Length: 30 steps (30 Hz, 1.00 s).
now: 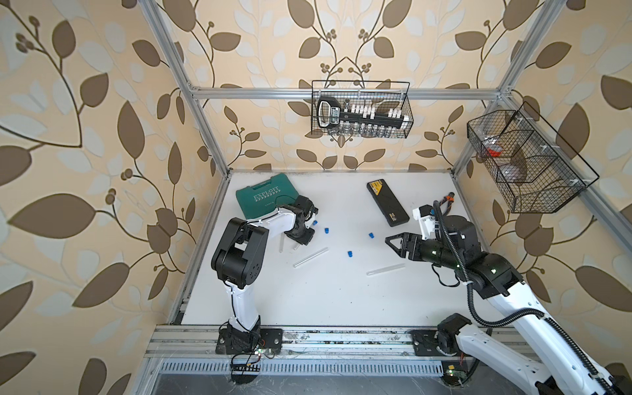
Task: Insert stoppers into test tubes
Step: Place the test tube at the center of the board.
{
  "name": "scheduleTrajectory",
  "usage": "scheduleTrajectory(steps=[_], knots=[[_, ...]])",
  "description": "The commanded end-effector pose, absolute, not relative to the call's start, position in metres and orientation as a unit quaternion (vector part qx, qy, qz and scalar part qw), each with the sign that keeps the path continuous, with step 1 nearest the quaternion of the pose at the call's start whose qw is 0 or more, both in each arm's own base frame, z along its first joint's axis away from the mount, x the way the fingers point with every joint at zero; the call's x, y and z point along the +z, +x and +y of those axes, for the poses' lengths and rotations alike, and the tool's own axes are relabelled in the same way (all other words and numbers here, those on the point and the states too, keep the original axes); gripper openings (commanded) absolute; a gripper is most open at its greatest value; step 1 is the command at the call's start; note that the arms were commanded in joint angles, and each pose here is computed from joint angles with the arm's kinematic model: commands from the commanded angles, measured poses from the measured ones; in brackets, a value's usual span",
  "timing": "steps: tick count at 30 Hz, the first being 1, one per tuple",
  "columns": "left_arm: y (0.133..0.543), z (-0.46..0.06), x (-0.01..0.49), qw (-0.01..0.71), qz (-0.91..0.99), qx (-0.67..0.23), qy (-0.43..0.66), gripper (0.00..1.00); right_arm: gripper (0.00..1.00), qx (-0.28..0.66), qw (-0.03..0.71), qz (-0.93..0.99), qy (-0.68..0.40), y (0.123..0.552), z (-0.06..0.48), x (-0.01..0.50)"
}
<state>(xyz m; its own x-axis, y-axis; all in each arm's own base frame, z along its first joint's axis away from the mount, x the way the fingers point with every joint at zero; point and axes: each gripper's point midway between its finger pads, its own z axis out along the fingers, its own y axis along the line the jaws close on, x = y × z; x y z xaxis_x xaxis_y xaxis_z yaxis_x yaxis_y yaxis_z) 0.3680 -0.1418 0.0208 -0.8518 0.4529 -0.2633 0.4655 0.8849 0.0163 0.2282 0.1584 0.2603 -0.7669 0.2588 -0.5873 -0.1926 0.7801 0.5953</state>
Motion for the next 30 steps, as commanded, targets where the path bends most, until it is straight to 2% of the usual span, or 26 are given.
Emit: scheduleTrajectory(steps=[1,8,17,25,30], knots=[[0.368,-0.136,0.015,0.129,0.963,-0.008,0.238,0.18,0.73,0.333,0.331,0.883,0.02,0.226,0.159,0.254],[0.368,-0.134,0.011,0.127,0.963,-0.002,0.237,0.26,0.73,0.334,0.329,0.883,0.02,0.225,0.159,0.253],[0.372,-0.133,0.018,0.144,0.961,0.001,0.234,0.32,0.73,0.337,0.326,0.883,0.017,0.224,0.16,0.252],[0.386,-0.13,0.09,0.254,0.934,0.019,0.25,0.33,0.73,0.339,0.322,0.884,0.014,0.223,0.162,0.251],[0.378,-0.139,0.155,0.357,0.898,-0.022,0.257,0.34,0.73,0.342,0.318,0.884,0.017,0.225,0.164,0.247]])
